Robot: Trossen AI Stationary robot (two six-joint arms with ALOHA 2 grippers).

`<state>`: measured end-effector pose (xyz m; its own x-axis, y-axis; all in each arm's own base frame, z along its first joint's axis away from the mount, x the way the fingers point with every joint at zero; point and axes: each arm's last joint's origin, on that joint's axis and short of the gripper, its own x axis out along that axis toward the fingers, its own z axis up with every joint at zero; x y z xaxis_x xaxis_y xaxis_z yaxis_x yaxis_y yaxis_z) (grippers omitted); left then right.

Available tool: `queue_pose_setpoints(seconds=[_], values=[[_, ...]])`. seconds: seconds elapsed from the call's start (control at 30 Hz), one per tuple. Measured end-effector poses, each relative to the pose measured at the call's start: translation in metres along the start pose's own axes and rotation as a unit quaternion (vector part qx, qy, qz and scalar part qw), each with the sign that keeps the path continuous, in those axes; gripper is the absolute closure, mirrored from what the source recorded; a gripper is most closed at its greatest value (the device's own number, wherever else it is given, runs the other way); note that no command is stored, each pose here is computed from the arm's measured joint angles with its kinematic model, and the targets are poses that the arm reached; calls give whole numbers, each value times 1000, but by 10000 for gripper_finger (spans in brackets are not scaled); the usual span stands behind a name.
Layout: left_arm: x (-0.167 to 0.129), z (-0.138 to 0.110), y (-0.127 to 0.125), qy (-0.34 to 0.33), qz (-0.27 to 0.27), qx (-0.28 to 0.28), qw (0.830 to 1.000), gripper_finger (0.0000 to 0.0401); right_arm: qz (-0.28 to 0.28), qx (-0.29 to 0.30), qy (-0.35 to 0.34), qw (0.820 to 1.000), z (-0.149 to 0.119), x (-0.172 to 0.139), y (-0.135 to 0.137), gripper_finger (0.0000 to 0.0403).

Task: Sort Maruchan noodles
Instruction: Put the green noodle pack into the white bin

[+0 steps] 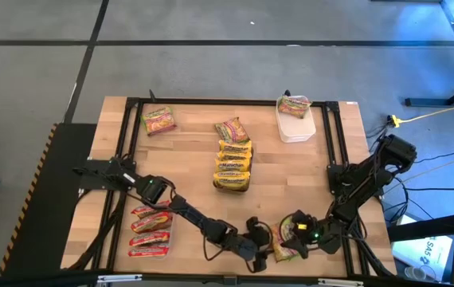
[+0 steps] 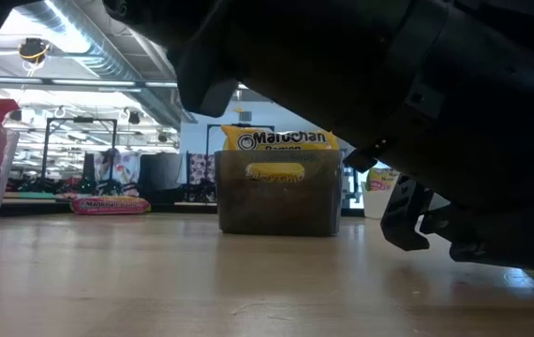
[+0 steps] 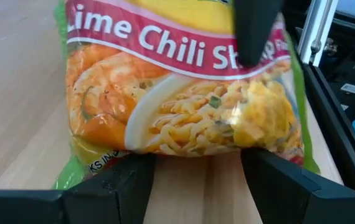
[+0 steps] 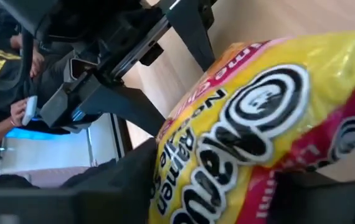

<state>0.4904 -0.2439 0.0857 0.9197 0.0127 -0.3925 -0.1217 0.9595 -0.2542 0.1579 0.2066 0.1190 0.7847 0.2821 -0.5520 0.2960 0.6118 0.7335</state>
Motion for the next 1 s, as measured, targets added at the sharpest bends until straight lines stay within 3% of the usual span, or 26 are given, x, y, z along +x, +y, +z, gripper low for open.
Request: queue_pose_setpoints(seconds=[0.13,0.27,0.53,0.77,1.0], values=[[-7,0,-6,25,-3,13,1000,170,1,-31,8,999,-1,0,0,284],[-23,8,-16,81,-30,33,996,170,3,-72,18,997,-1,0,1,329],[-76,36,-33,199,-36,88,975,170,14,-199,2,980,10,-6,7,339],[-119,55,-20,234,-20,122,964,170,-6,-300,-52,953,60,-30,16,344],[-159,57,17,168,-46,84,981,170,-114,-382,-104,911,133,-71,23,344]])
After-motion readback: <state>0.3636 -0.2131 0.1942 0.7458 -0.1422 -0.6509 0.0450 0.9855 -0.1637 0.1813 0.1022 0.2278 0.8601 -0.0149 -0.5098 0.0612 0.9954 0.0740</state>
